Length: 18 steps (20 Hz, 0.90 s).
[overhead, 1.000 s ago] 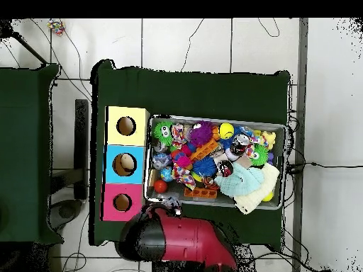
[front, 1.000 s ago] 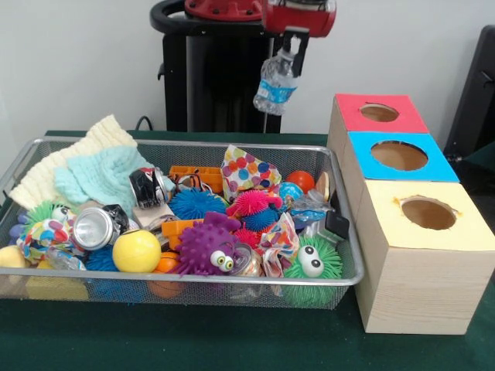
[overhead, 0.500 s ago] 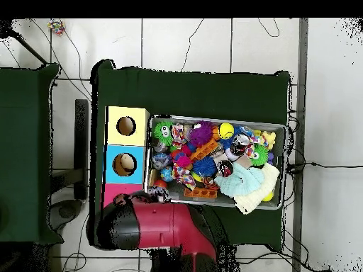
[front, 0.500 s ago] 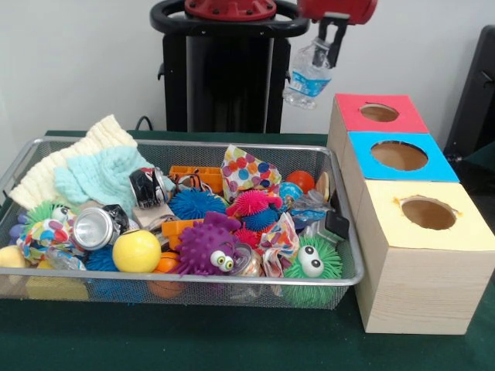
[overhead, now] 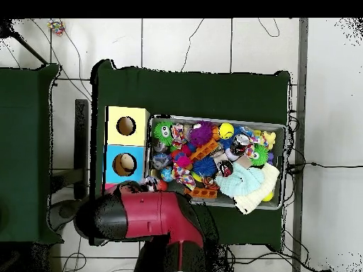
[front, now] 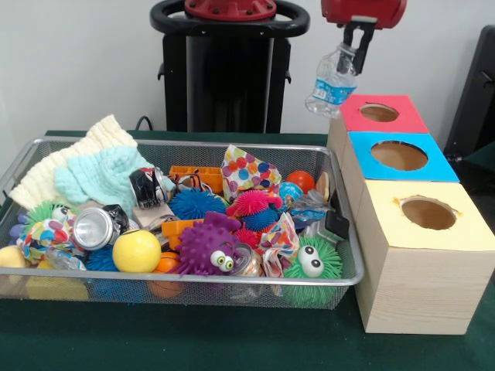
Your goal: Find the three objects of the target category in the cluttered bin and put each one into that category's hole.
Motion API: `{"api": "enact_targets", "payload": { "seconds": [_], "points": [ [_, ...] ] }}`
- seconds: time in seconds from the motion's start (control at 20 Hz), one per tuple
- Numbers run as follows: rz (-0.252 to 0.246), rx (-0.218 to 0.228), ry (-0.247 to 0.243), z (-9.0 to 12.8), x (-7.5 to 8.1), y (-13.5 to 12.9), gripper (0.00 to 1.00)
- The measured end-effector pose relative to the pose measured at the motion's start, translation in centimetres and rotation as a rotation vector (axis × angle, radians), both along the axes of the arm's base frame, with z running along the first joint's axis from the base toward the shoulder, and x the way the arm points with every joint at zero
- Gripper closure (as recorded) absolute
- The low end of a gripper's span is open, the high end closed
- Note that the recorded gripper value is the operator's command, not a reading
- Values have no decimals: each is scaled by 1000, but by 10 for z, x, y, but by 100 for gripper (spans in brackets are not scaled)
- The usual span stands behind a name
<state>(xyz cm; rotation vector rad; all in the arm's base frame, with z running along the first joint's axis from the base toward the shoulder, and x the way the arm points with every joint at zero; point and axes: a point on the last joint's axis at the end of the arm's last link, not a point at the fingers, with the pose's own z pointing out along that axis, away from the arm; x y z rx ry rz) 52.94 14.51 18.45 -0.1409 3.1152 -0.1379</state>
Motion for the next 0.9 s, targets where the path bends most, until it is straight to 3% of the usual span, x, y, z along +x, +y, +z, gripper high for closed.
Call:
{"api": "enact_targets", "payload": {
  "seconds": [0.35, 0.7, 0.9],
  "points": [
    [23, 9, -66, -20, 3, 12, 100],
    [92, 14, -135, -35, -17, 43, 100],
    [136, -10, -197, -35, -33, 60, 100]
  ]
}}
